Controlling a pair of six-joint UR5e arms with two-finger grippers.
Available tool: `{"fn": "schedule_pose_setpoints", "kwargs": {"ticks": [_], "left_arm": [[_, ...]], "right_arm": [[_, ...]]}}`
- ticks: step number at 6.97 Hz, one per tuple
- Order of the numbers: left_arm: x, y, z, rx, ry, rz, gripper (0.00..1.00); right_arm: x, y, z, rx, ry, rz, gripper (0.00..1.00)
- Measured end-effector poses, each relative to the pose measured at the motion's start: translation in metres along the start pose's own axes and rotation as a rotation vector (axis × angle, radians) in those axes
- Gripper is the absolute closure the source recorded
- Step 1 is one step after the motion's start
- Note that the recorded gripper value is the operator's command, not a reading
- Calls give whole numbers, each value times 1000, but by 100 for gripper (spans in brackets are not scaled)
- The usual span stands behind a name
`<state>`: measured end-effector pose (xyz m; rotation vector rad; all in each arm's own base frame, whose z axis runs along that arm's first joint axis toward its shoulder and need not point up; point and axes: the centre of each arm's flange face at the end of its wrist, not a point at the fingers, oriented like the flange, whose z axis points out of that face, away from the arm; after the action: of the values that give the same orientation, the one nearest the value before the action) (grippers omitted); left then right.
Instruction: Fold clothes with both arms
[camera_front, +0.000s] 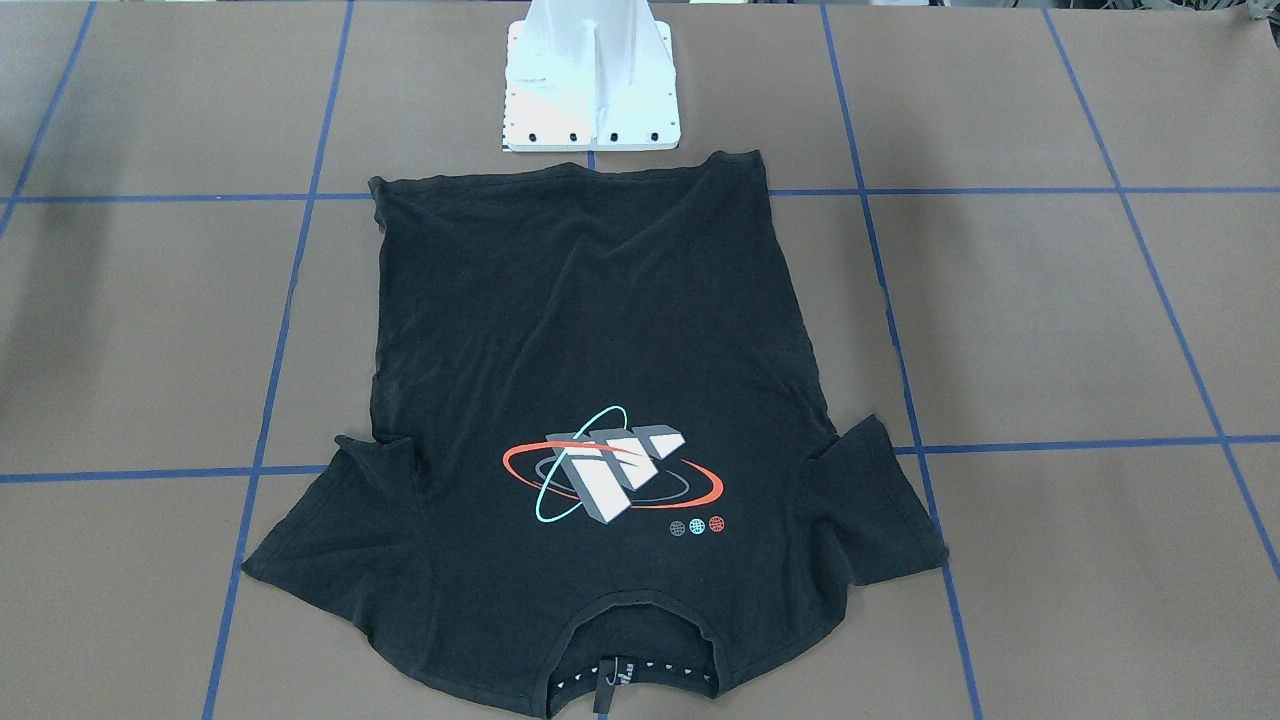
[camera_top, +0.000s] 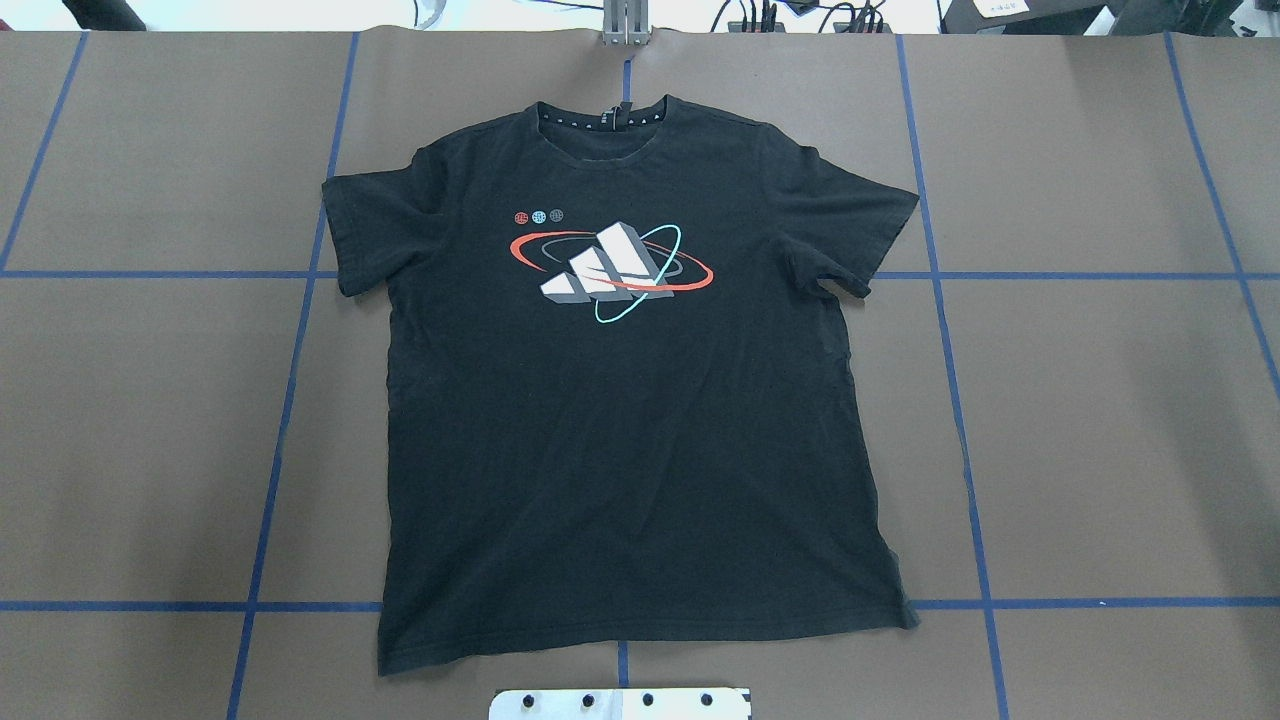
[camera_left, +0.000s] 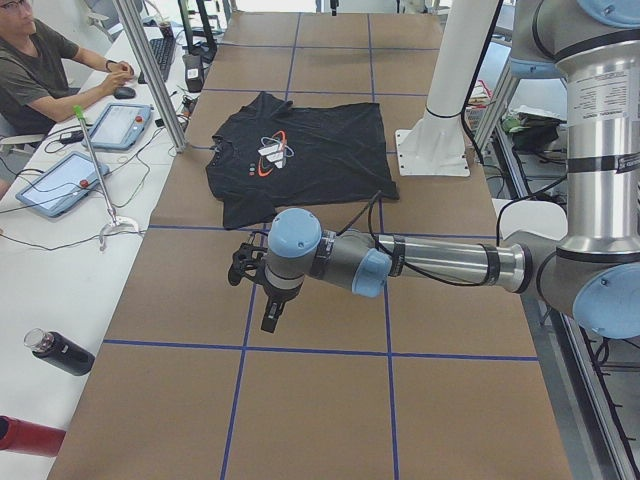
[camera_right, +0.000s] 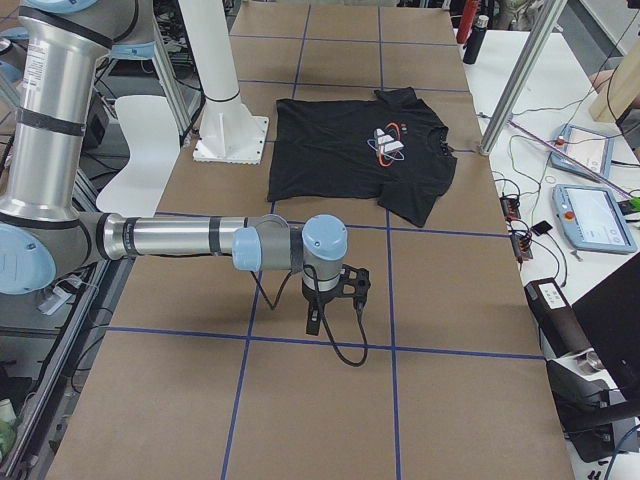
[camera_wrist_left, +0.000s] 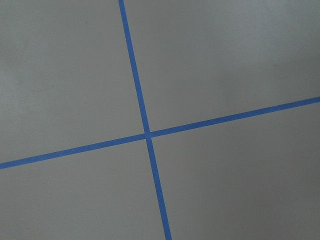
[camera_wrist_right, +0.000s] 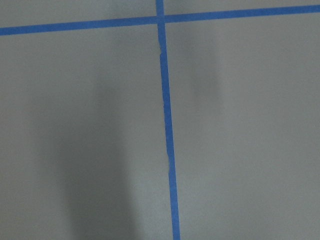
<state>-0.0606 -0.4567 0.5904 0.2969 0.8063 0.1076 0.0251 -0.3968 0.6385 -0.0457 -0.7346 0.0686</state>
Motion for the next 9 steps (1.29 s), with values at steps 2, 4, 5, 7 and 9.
{"fn": "schedule_pose_setpoints", "kwargs": {"ticks": [2,4,5,7,9], "left_arm": [[-1,3,0,-1,2,-1,0],[-1,5,1,0,4,0,0],[-1,5,1,1,4,2,0],[-2,7,2,0,3,2,0],[-6,9,7,-9,4,-2,0]], "right_arm": [[6,1,-8,56,-11,-18,0],[6,1,-15,77,-15,-22,0],[4,0,-17,82,-16,-24,0],[-2,-3,-21,96,-34,-43,0],[-21,-10,-22,120,-90,-103,0]]}}
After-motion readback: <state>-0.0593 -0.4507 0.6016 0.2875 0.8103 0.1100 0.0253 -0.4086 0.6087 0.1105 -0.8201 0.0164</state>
